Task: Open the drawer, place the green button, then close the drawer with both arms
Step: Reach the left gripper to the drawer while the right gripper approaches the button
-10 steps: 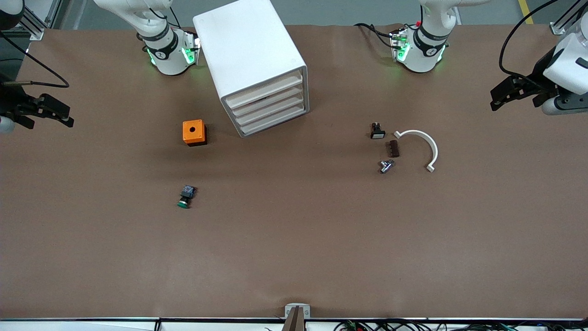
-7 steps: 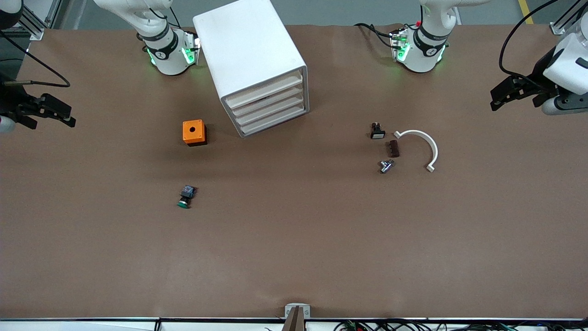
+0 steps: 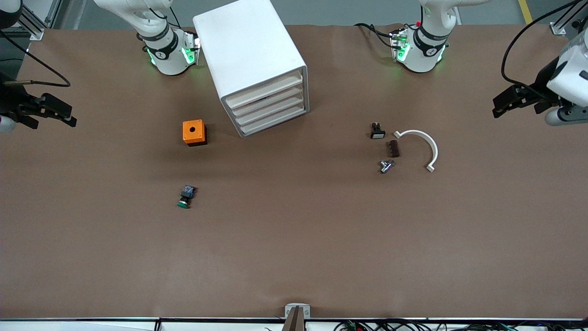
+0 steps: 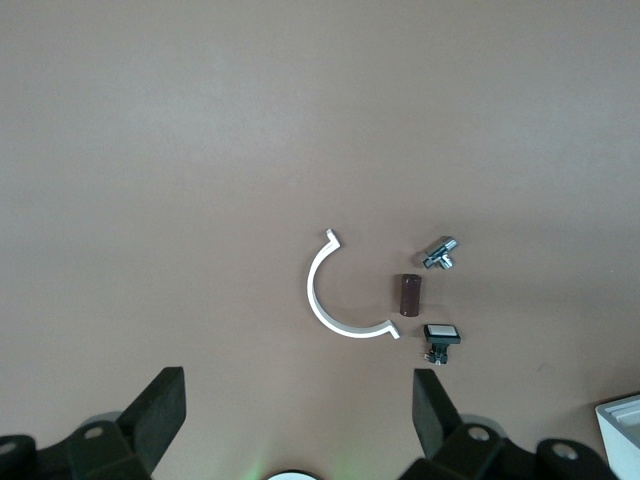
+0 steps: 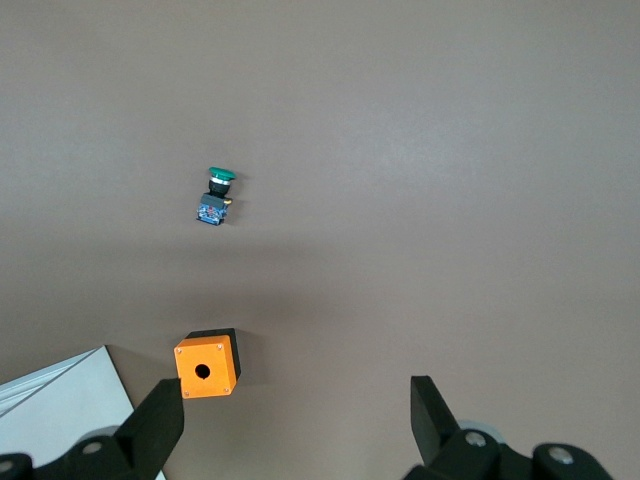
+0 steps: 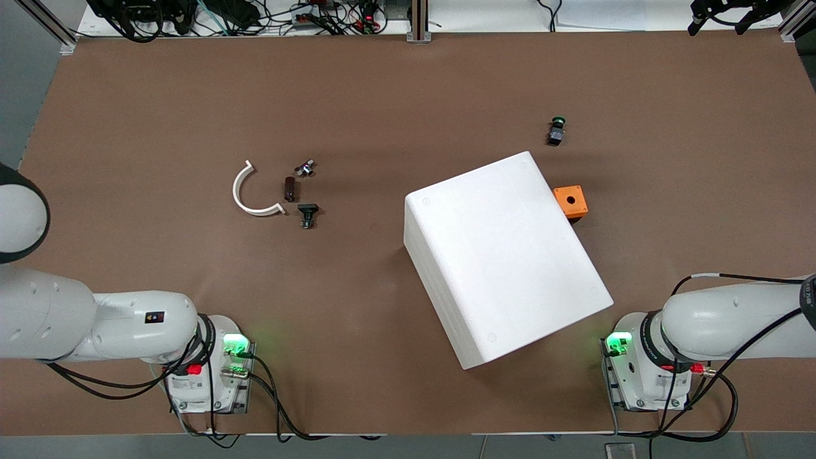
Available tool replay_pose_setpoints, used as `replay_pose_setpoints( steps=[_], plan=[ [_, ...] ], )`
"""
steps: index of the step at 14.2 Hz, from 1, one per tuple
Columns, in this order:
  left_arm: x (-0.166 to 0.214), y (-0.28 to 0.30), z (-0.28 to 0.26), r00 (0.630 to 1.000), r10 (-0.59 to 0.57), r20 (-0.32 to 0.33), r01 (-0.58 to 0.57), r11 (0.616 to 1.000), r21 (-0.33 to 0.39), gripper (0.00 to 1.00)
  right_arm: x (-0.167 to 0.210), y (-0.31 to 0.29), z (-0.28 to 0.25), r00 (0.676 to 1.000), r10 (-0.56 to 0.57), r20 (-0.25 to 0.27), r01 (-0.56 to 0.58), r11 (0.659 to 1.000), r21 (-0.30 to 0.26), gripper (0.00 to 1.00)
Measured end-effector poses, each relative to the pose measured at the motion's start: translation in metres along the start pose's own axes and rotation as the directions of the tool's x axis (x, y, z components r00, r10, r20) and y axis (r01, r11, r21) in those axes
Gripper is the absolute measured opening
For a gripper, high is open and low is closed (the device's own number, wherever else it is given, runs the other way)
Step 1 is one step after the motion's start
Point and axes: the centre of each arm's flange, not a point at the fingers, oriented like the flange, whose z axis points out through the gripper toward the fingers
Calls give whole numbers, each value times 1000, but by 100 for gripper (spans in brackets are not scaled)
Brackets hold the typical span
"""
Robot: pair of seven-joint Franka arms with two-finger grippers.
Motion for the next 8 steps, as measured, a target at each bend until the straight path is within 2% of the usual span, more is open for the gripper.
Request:
replay_pose_setpoints(
  steps=[2, 5, 8],
  plan=[
    [15, 5, 25, 999, -9, 49, 10, 1000, -18, 100, 0, 0, 0, 1000, 0, 0, 0, 1000, -1, 100],
    [36, 26, 66, 985, -129, 118, 134, 990, -35, 100, 0, 1, 0, 1000, 0, 0, 0, 1000, -8, 100],
    [55, 57, 110, 941, -269, 207, 278, 960, -19, 100, -1, 2, -1, 1000, 0, 0, 0, 1000, -18, 100]
  ],
)
